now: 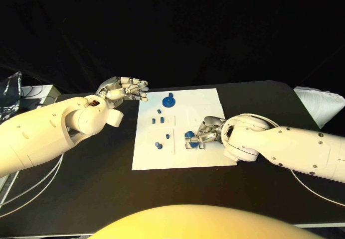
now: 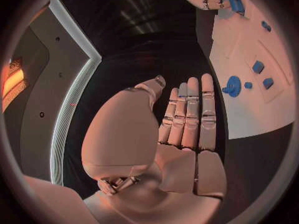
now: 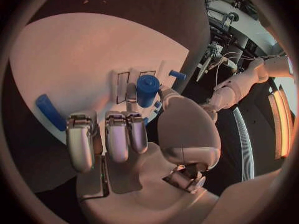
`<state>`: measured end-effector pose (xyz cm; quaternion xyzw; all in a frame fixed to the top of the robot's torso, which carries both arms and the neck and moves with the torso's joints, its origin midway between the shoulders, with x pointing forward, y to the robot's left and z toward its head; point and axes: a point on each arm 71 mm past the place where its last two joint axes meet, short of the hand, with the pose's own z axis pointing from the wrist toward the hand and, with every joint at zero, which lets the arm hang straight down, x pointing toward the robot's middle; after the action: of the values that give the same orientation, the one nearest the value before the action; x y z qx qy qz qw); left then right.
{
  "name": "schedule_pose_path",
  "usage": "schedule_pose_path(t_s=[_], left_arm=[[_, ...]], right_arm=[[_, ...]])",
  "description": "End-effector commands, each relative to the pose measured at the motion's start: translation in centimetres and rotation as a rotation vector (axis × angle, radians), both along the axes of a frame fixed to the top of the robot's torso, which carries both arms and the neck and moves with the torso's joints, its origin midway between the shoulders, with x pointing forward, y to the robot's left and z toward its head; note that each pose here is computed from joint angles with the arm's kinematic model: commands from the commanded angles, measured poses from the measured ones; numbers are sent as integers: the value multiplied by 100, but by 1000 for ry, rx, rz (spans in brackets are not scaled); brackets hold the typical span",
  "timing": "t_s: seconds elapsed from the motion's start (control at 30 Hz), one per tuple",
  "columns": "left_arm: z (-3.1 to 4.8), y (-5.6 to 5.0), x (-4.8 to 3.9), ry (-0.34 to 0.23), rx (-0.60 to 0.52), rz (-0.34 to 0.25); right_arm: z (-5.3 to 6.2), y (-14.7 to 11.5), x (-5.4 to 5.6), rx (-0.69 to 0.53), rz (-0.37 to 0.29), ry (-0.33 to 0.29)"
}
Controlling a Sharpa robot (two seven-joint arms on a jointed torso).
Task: Assemble the parts on the task board
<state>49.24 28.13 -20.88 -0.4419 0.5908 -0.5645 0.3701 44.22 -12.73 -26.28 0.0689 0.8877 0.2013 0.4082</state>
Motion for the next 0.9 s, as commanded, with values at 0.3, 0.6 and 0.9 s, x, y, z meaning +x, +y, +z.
schedule_pose_path(t_s=[0.3,0.6,0.9], left_arm=[[5,-16,-6,-3,-5,-14],[5,-9,-7,-2,-4,-12],[3,-4,-6,-2,-3,-12]], right_arm=[[23,-5,-49,7,10,-36],[44,-108,-77,7,7,-58],[86,-164,-151,51,36,-60]])
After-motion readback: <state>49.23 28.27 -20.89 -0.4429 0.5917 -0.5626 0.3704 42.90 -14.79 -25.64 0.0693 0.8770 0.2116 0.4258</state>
